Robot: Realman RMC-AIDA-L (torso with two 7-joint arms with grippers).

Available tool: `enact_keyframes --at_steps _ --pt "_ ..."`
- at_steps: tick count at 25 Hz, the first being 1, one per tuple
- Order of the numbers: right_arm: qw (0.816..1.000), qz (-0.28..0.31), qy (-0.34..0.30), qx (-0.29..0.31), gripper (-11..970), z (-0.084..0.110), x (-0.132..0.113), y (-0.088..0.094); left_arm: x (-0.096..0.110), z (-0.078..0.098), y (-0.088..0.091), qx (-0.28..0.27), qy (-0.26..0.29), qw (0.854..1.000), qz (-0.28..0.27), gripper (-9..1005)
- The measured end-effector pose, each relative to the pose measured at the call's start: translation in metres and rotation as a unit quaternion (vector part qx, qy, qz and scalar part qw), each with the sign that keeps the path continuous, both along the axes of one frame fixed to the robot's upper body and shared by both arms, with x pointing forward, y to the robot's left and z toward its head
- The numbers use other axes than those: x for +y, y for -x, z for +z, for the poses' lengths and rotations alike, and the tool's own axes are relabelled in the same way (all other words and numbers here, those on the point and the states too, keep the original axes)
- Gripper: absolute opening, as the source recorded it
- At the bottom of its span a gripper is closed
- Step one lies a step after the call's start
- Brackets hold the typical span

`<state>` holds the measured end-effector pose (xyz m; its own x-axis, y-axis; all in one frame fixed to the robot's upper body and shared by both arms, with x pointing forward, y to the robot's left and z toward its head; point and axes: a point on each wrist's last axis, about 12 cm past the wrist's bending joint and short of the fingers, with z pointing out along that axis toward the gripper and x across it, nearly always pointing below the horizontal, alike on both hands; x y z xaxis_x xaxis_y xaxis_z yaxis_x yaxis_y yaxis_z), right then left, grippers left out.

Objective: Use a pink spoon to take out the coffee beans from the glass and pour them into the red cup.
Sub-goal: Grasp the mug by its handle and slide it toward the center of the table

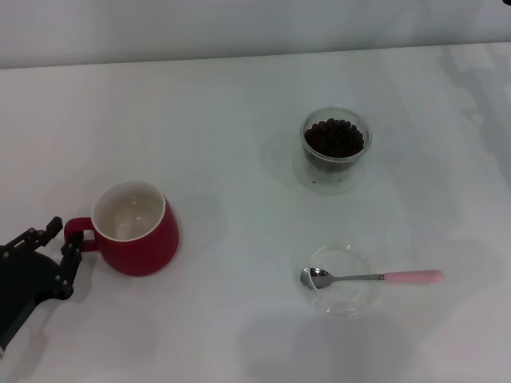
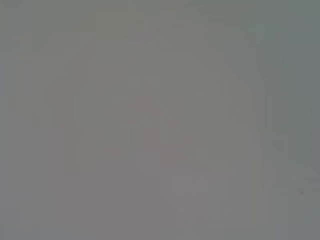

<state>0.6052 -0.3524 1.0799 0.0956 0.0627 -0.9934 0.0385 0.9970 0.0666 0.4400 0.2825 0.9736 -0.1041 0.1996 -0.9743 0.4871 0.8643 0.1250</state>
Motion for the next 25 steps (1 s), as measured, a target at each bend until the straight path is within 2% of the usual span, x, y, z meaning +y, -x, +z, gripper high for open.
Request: enact_keyframes --at_steps 8,13,25 --pt "1.000 0.000 0.002 0.003 867 -0.002 -0.002 0.002 -0.005 0.002 -0.005 -0.016 -0.013 1.000 -0.004 124" --pt "1.000 -0.001 0.002 0.004 867 -0.003 -0.002 0.003 -0.009 0.004 -0.011 -0.024 -0.024 0.999 -0.011 124" --pt "1.000 -0.001 0.001 0.003 866 -0.001 -0.002 0.001 -0.034 0.007 -0.030 -0.025 -0.032 0.998 -0.043 111"
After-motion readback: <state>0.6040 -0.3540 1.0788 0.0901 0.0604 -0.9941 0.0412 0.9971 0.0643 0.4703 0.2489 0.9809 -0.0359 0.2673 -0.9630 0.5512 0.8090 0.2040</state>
